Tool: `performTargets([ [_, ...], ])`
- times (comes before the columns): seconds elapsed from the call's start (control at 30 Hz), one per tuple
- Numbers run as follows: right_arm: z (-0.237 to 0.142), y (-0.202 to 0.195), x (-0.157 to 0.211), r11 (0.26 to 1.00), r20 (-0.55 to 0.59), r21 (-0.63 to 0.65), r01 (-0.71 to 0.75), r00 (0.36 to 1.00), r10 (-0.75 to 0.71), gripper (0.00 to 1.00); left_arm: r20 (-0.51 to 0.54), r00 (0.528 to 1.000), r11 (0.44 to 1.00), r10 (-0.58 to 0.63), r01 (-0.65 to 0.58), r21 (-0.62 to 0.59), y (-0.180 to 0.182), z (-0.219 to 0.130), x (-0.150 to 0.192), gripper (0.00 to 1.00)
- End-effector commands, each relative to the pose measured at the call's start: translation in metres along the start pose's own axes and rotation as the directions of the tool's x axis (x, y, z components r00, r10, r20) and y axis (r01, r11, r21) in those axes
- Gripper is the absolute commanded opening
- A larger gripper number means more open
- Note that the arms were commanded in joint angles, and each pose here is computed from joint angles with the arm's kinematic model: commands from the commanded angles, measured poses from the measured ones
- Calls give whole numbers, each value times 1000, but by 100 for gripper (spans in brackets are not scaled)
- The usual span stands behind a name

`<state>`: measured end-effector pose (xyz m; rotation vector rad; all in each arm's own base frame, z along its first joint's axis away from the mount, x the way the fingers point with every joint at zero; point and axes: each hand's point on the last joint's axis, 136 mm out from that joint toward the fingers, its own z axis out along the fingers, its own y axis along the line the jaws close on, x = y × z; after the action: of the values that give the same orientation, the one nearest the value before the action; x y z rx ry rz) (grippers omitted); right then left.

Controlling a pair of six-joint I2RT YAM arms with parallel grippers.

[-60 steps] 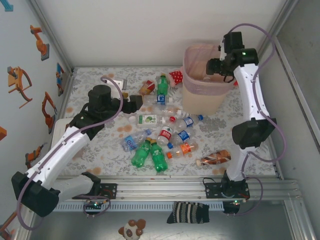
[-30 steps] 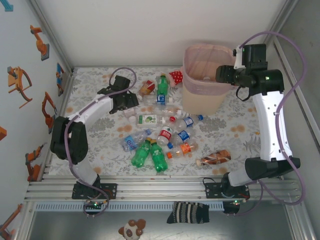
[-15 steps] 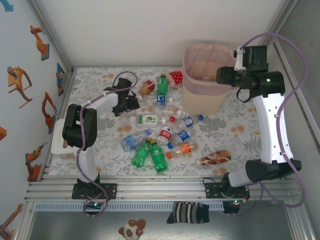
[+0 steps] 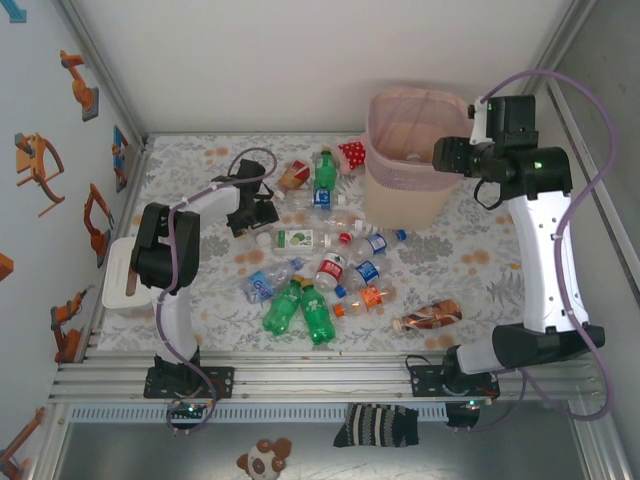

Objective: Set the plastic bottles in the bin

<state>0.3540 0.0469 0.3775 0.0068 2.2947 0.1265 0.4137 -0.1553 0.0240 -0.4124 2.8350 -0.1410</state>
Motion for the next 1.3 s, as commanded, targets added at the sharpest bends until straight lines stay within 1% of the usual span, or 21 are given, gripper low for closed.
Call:
performTargets([
  [0.0, -14, -1, -7, 1000, 56, -11, -2, 998, 3, 78, -11, 1000, 1000, -13, 13, -5, 2, -6, 0, 77],
  [0.27, -22, 12, -12, 996, 83, -85, -15, 996, 23, 78, 45, 999, 1000, 3, -3, 13, 3, -31, -7, 68],
  [0.43, -31, 25, -18, 986, 115, -165, -18, 993, 37, 78, 111, 994, 998, 2, -8, 61, 0, -61, -14, 64],
  [0.57, -39, 46, -25, 957, 162, -288, -19, 984, 68, 78, 214, 977, 983, 21, -59, 172, -12, -102, -20, 62],
  [0.67, -47, 62, -31, 920, 204, -393, -11, 974, 99, 78, 309, 950, 940, 44, -144, 309, -30, -138, -23, 61],
  [0.73, -54, 72, -35, 891, 237, -453, 5, 965, 115, 78, 369, 928, 894, 56, -211, 396, -42, -162, -22, 61],
  [0.77, -57, 77, -37, 876, 251, -482, 11, 960, 126, 77, 407, 911, 862, 60, -253, 439, -49, -178, -21, 60],
  [0.83, -65, 85, -40, 847, 281, -530, 33, 950, 139, 77, 458, 887, 813, 67, -314, 490, -56, -202, -18, 57],
  [0.93, -77, 96, -43, 803, 327, -590, 79, 933, 149, 77, 532, 844, 724, 72, -411, 554, -68, -239, -11, 56],
  [1.0, -85, 104, -45, 773, 354, -625, 110, 922, 155, 77, 593, 800, 613, 84, -511, 603, -81, -270, -2, 57],
  [1.03, -88, 107, -46, 759, 362, -639, 120, 919, 159, 77, 620, 780, 568, 79, -546, 615, -85, -283, 2, 57],
  [1.1, -95, 114, -46, 729, 380, -669, 148, 910, 164, 77, 671, 738, 461, 64, -619, 636, -93, -313, 12, 57],
  [1.17, -102, 122, -46, 694, 396, -698, 177, 903, 167, 77, 727, 685, 331, 50, -698, 635, -100, -345, 26, 57],
  [1.27, -113, 135, -45, 644, 419, -731, 226, 894, 161, 77, 786, 617, 176, 34, -778, 603, -109, -383, 49, 57],
])
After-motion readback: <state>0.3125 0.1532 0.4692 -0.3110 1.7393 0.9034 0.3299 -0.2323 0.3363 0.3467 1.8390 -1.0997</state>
